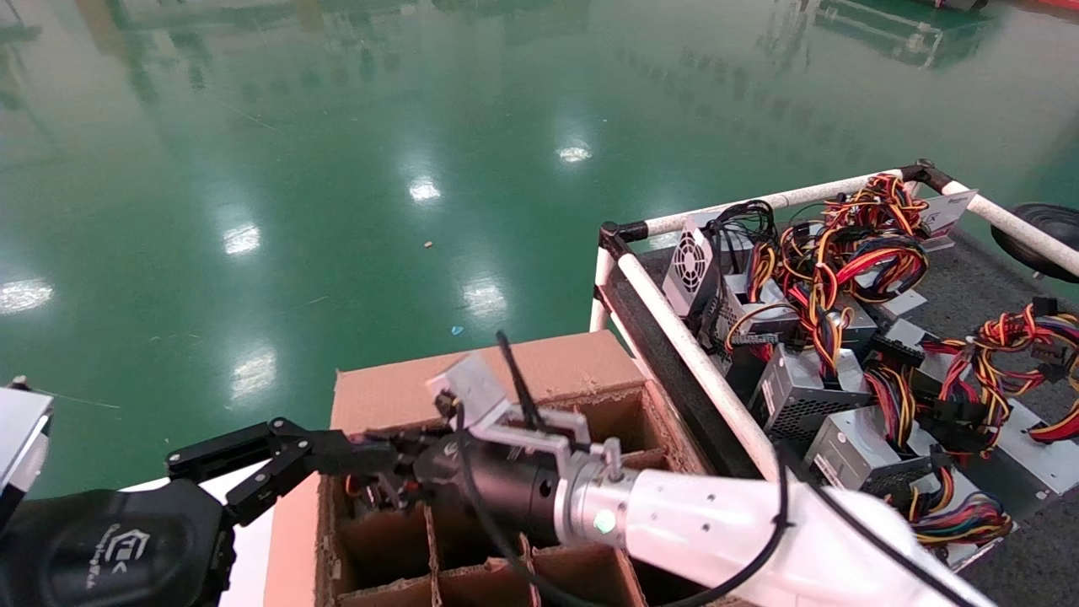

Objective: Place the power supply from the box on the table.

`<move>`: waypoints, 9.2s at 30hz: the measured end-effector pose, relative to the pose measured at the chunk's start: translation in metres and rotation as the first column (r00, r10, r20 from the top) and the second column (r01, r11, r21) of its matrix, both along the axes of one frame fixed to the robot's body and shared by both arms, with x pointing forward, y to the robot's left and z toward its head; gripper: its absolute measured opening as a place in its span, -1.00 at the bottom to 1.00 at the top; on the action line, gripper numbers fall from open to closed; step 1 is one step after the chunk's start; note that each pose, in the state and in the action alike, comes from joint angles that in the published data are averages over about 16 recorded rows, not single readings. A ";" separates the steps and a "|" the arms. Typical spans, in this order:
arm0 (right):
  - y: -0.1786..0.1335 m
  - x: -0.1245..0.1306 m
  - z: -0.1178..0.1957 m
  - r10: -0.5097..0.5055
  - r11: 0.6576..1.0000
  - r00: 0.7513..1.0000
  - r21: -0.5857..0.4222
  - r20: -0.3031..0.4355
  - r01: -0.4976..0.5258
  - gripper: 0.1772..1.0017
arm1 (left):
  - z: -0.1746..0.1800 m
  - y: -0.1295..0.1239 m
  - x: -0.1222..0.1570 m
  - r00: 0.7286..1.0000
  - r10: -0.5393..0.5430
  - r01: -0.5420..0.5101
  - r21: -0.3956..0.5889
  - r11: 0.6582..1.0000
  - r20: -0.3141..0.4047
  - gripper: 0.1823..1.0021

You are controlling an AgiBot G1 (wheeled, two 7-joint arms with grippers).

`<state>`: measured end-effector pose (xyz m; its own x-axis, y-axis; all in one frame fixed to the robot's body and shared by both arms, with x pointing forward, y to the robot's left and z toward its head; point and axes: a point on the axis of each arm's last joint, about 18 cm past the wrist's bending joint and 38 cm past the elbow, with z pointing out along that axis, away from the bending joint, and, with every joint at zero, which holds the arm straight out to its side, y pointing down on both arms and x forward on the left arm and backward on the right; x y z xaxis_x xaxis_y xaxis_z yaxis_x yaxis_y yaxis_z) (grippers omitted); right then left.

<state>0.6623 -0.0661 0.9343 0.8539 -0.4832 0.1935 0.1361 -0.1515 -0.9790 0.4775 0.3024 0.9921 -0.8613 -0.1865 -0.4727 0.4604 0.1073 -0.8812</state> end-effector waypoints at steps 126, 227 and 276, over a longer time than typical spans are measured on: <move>-0.443 -0.006 0.176 -0.696 0.639 0.717 0.485 0.033 0.598 -0.97 | 0.000 0.000 0.000 1.000 0.000 0.000 0.000 1.000 0.000 1.00; -0.239 -0.182 0.061 0.303 0.953 0.908 -0.100 0.291 -0.286 1.00 | 0.000 0.000 0.000 1.000 0.000 0.000 -0.001 1.000 0.000 1.00; -0.236 -0.187 0.058 0.325 0.946 0.903 -0.110 0.281 -0.306 1.00 | 0.000 0.000 0.000 1.000 0.001 -0.001 -0.001 1.000 0.000 1.00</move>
<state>0.4752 -0.3020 0.9919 0.8606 -0.1773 0.4774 0.4643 -0.1121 -0.8786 0.4777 0.3026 0.9921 -0.8614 -0.1875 -0.4722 0.4600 0.1068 -0.8815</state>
